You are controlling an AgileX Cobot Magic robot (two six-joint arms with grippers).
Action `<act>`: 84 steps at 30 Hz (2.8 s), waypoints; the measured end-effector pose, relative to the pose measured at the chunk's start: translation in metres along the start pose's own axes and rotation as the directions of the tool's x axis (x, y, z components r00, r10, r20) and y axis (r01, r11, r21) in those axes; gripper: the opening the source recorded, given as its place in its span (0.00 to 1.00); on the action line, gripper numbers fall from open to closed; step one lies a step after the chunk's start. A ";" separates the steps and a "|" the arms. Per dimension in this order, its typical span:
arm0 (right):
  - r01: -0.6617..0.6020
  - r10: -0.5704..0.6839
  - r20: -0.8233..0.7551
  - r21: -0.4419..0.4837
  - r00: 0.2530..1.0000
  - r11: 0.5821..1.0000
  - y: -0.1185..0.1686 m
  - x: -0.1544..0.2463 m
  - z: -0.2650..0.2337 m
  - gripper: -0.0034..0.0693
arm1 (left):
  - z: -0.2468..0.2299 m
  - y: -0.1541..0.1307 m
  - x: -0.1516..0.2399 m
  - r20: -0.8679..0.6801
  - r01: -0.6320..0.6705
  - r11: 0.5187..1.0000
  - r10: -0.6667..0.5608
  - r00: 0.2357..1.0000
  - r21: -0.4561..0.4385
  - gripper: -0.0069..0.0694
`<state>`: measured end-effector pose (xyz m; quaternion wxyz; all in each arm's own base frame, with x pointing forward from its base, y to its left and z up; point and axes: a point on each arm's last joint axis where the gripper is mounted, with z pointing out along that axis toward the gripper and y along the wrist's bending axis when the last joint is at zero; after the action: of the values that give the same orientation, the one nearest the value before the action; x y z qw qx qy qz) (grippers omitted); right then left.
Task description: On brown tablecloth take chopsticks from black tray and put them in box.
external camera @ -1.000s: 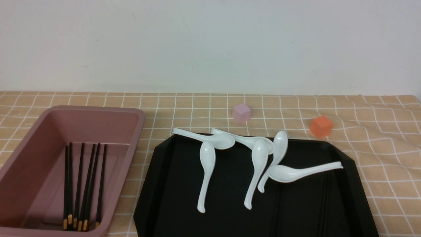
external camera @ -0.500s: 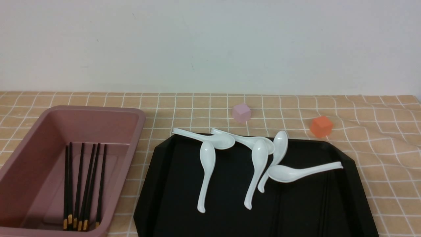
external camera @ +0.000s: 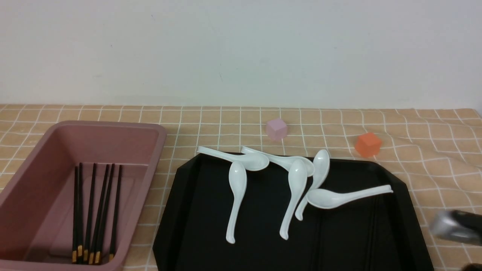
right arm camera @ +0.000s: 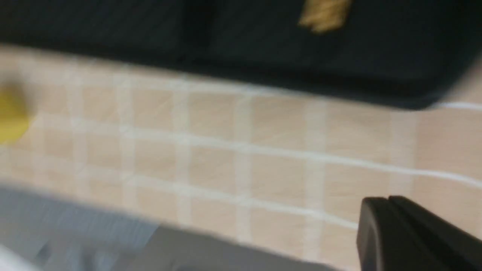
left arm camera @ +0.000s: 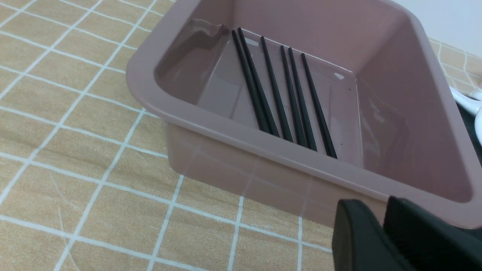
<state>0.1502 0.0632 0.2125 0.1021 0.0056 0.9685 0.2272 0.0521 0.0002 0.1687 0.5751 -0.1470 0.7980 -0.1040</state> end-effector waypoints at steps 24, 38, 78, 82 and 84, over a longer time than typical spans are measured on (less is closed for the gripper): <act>-0.107 0.104 0.029 0.296 0.994 0.949 0.095 -0.099 0.110 0.57 | 0.000 0.000 0.000 0.000 0.000 1.000 0.000 1.000 0.000 0.29; -0.115 0.134 -0.030 0.356 0.991 0.927 0.085 -0.100 0.141 0.52 | 0.000 0.000 0.000 0.000 0.000 1.000 0.000 1.000 0.000 0.31; 0.274 -0.246 0.153 -0.196 0.957 0.942 0.200 -0.109 -0.022 0.20 | 0.000 0.000 0.000 0.000 0.000 1.000 0.000 1.000 0.000 0.35; 0.363 -0.321 0.176 -0.335 0.931 0.869 0.238 -0.114 -0.011 0.20 | 0.000 0.000 0.000 0.000 0.000 1.000 0.000 1.000 0.000 0.35; 0.394 -0.354 0.171 -0.384 0.919 0.835 0.255 -0.115 0.003 0.20 | 0.000 0.000 0.000 0.000 0.000 1.000 0.000 1.000 0.000 0.35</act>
<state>0.2541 0.2869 0.3444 0.1886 -0.1947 0.8753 0.4005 0.0521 0.0002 0.1687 0.5751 -0.1470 0.7980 -0.1040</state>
